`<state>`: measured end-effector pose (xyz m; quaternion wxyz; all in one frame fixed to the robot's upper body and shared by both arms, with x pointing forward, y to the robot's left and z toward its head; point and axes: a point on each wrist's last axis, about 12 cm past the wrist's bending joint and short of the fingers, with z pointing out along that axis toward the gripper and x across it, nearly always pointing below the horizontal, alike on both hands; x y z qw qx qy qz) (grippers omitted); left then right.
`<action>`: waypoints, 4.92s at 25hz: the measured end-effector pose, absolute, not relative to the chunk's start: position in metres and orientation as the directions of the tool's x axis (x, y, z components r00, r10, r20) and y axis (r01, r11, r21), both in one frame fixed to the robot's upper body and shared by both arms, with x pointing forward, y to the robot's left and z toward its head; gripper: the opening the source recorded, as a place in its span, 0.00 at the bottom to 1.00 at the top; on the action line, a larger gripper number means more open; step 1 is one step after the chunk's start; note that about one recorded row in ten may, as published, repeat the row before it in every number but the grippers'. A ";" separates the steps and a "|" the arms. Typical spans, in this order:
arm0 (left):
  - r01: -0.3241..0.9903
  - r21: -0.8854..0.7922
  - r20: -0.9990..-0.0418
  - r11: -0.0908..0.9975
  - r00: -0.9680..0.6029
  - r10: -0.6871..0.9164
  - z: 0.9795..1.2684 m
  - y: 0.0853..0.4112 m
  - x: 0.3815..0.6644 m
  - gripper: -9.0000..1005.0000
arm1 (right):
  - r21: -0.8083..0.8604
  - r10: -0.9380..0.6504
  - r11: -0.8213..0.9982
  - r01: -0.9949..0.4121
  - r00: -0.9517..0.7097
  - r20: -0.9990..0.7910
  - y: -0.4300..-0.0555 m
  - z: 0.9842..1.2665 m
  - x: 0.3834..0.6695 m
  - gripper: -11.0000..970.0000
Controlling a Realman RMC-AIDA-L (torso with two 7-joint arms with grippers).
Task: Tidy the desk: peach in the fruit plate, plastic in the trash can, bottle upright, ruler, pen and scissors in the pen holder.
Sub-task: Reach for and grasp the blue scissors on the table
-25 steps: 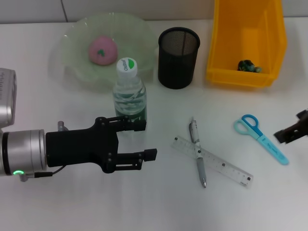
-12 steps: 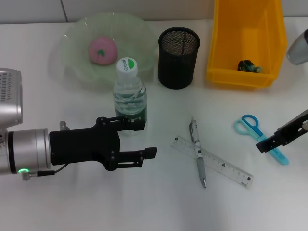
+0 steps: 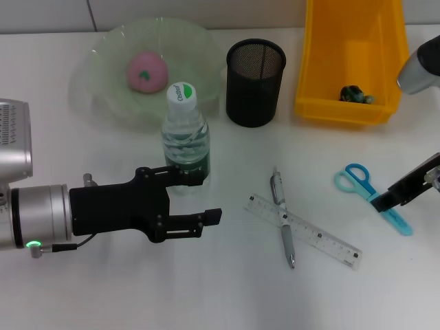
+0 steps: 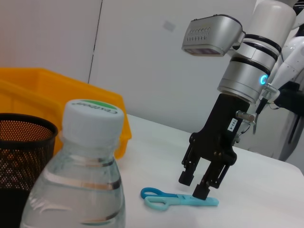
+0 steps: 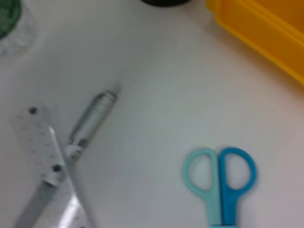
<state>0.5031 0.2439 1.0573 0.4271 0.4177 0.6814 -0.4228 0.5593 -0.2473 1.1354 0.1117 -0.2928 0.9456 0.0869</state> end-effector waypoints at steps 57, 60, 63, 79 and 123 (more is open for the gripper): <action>0.927 -0.221 -0.933 0.303 -0.291 0.210 1.055 0.244 0.504 0.76 | 0.014 -0.610 0.778 -0.628 -0.760 -0.225 -0.227 1.127 0.564 0.23; 0.926 -0.222 -0.933 0.304 -0.293 0.209 1.055 0.244 0.504 0.76 | -0.008 -0.599 0.784 -0.621 -0.753 -0.273 -0.233 1.137 0.560 0.22; 0.923 -0.227 -0.933 0.312 -0.298 0.204 1.055 0.245 0.504 0.76 | -0.039 -0.578 0.796 -0.604 -0.739 -0.345 -0.241 1.153 0.554 0.20; 0.924 -0.222 -0.936 0.311 -0.291 0.198 1.058 0.245 0.507 0.76 | 0.109 -0.526 0.778 -0.619 -0.736 -0.427 -0.272 1.173 0.555 0.07; 0.926 -0.225 -0.935 0.301 -0.293 0.200 1.057 0.242 0.506 0.76 | 0.065 -0.649 0.735 -0.675 -0.728 -0.223 -0.243 1.119 0.578 0.40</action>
